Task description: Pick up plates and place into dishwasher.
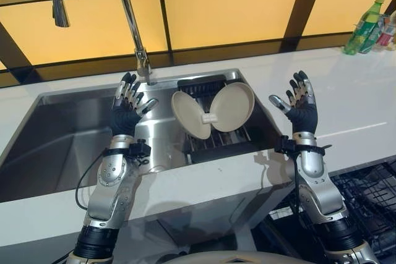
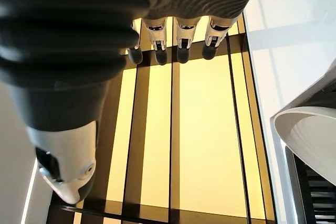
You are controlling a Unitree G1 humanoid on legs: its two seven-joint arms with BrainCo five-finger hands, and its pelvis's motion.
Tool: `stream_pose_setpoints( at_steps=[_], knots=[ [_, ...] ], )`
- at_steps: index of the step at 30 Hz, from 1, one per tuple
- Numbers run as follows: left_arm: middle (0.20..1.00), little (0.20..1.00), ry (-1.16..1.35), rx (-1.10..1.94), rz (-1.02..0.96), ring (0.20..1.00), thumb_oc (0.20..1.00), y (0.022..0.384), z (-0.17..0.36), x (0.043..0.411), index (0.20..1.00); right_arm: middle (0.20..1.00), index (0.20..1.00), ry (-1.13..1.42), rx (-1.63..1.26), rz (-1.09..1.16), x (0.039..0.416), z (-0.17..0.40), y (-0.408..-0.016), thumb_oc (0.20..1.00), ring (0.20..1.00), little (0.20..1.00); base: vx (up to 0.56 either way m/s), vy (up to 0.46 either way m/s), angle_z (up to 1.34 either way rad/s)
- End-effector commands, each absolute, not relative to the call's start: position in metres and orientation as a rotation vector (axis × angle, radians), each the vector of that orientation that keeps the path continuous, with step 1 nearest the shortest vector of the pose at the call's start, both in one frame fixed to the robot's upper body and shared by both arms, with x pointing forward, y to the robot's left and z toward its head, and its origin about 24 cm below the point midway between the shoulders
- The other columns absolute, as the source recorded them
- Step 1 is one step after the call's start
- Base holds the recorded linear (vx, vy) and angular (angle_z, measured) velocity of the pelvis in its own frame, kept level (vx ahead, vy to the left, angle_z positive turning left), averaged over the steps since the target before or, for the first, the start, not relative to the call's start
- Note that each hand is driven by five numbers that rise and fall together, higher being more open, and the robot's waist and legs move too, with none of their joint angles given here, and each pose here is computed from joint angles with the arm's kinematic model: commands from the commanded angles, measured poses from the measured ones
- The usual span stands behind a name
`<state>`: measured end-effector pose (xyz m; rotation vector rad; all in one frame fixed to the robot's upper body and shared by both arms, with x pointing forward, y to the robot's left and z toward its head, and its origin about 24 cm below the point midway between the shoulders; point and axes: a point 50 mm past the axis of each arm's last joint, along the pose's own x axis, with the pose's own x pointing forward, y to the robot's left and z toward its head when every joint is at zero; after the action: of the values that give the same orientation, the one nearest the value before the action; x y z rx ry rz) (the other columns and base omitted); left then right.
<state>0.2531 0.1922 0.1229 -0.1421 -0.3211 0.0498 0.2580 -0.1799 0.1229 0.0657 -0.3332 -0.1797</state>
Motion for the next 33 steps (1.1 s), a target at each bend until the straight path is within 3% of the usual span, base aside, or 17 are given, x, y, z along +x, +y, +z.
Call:
stream_pose_setpoints(
  at_steps=[1, 15, 33],
  knots=[
    [1.000, 1.000, -0.421, 0.090, 0.056, 1.000, 1.000, 0.204, 0.143, 0.257, 1.000, 1.000, 1.000, -0.463, 0.077, -0.181, 0.251, 0.147, -0.187, 1.000, 1.000, 1.000, 0.08, 0.009, -0.01],
    [1.000, 1.000, -0.415, 0.793, 0.096, 1.000, 1.000, 0.257, 0.156, 0.264, 1.000, 1.000, 1.000, -0.372, 0.026, -0.158, 0.251, 0.137, -0.204, 1.000, 1.000, 1.000, 0.09, 0.071, -0.08],
    [1.000, 1.000, -0.442, 1.500, 0.042, 1.000, 1.000, 0.264, 0.162, 0.279, 1.000, 1.000, 1.000, -0.379, -0.068, -0.098, 0.260, 0.153, -0.225, 1.000, 1.000, 1.000, 0.04, 0.132, -0.13]
  ],
)
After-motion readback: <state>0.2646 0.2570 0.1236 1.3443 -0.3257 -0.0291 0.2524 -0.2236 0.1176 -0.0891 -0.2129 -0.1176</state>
